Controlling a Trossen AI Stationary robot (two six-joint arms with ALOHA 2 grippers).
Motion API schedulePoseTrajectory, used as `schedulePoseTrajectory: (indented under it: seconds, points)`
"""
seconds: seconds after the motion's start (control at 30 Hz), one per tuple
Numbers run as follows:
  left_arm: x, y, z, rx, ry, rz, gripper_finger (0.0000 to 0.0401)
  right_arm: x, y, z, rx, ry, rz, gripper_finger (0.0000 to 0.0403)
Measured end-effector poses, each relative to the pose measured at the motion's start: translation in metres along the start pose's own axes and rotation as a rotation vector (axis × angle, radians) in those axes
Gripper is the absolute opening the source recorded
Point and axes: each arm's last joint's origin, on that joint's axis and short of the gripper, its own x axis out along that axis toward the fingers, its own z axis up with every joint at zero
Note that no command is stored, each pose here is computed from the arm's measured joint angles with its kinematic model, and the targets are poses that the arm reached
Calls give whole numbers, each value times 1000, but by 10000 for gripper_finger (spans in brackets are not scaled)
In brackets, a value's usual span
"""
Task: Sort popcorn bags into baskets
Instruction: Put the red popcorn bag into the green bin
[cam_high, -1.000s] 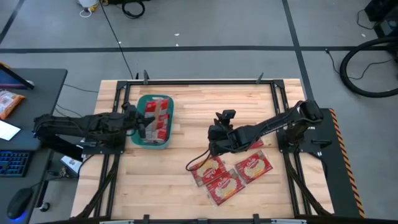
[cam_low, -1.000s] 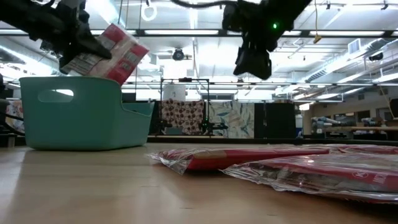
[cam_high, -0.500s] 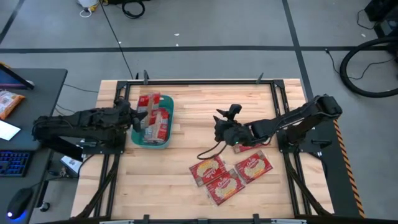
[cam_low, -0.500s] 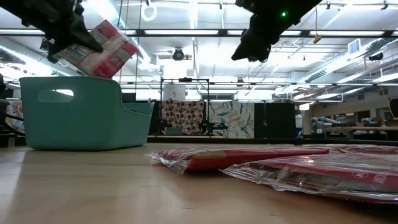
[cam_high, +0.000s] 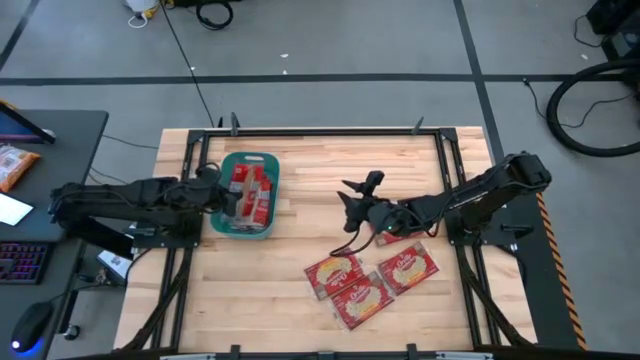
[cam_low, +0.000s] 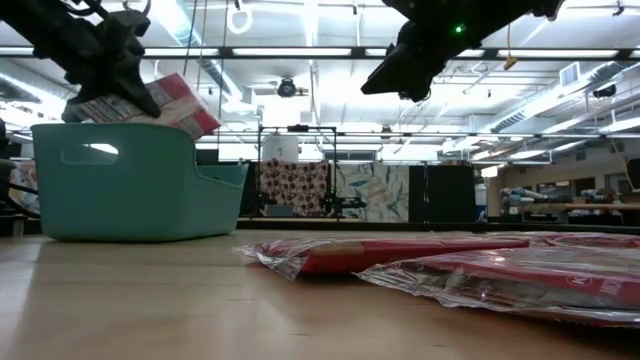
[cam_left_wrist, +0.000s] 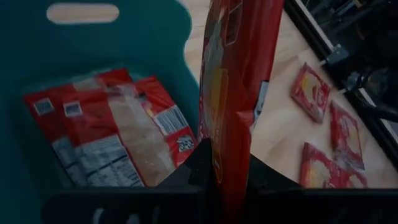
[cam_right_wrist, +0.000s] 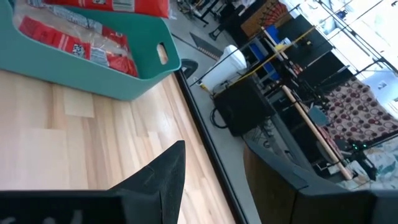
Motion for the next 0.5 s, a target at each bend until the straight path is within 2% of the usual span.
schedulePoseTrajectory:
  seconds: [0.23, 0.5]
  points:
    - [5, -2, -2, -57, 31, 18, 48, 1, 1, 0, 1, -7, 9, 167]
    - [11, -2, -4, -35, 36, 58, 130, 0, 2, 0, 0, -9, 13, 164]
